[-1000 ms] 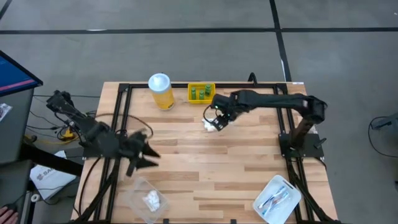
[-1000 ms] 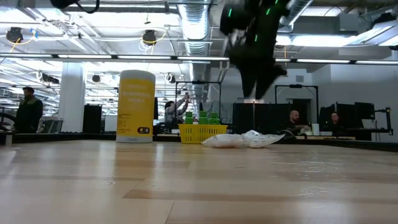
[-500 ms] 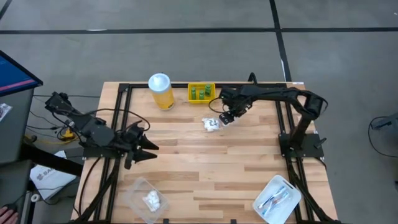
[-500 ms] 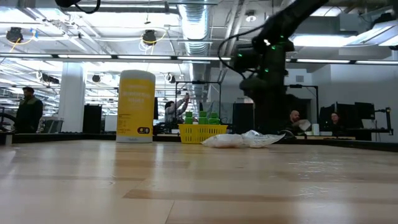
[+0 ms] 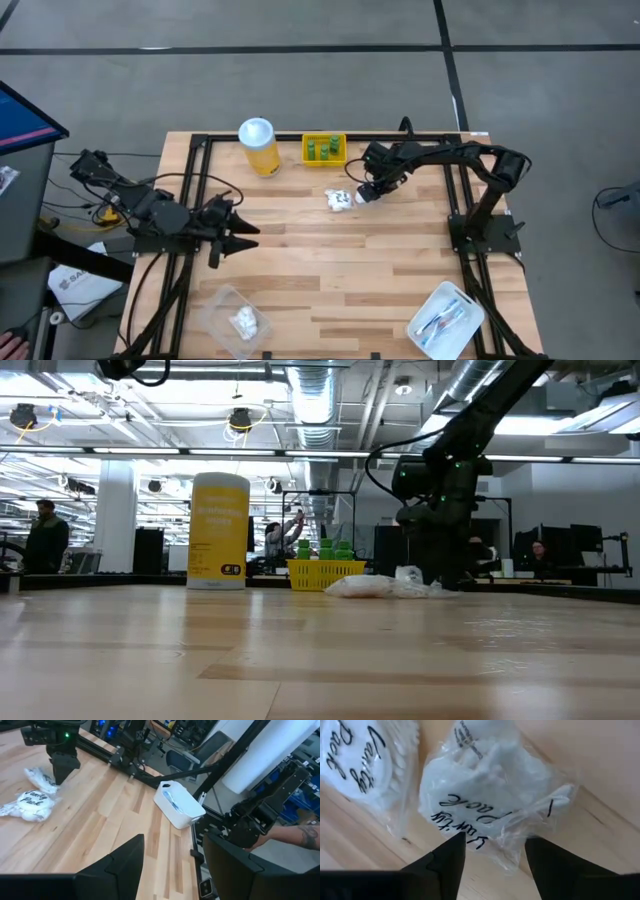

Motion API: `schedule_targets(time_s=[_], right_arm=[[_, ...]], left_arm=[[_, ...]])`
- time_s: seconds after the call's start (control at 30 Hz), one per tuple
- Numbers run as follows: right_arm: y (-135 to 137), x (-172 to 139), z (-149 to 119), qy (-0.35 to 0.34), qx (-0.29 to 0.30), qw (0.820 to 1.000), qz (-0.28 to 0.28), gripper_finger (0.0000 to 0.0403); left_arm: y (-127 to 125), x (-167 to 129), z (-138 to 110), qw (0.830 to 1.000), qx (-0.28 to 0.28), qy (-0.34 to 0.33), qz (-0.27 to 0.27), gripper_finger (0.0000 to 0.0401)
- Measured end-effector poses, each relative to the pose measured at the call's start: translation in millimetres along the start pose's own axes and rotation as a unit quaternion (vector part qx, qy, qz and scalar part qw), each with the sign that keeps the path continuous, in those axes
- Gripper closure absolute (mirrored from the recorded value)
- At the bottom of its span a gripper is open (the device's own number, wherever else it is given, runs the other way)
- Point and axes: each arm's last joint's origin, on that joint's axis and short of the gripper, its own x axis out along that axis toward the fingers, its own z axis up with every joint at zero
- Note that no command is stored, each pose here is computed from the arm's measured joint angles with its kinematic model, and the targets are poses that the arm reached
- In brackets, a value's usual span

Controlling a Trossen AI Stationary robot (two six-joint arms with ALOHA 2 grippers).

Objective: Pick & Place Travel size toiletries
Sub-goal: Put the right white cotton pack into the transparent bin

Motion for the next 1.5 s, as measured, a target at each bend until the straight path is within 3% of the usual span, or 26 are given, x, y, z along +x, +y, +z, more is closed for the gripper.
schedule_targets(time_s=[0.13,0.43,0.8,1.07,1.27,1.5], right_arm=[[0.2,0.0,-0.8,0.007,-0.005,1.000,0.007,0.0247],[0.5,0.1,-1.3,0.008,-0.020,1.000,0.006,0.0395],[15.4,-17.7,-11.0,-0.011,-0.047,0.999,0.019,0.0402],[45.3,-64.0,-33.0,-0.098,-0.061,0.992,0.058,0.0403],[67.7,-96.6,-45.3,-0.193,-0.060,0.972,0.121,0.0403],[91.0,-120.8,-48.6,-0.294,-0.073,0.932,0.199,0.0403]], left_arm=[[0.8,0.4,0.6,1.000,-0.001,-0.002,0.003,0.0202],[0.9,0.4,0.7,1.000,0.001,-0.002,0.003,0.0202],[3.8,1.0,4.0,0.998,0.044,-0.031,0.039,0.0199],[17.7,9.9,14.5,0.994,0.030,-0.060,0.089,0.0143],[32.0,36.9,17.8,0.987,0.002,-0.113,0.111,0.0108],[58.6,73.1,13.4,0.978,-0.064,-0.191,0.051,0.0110]])
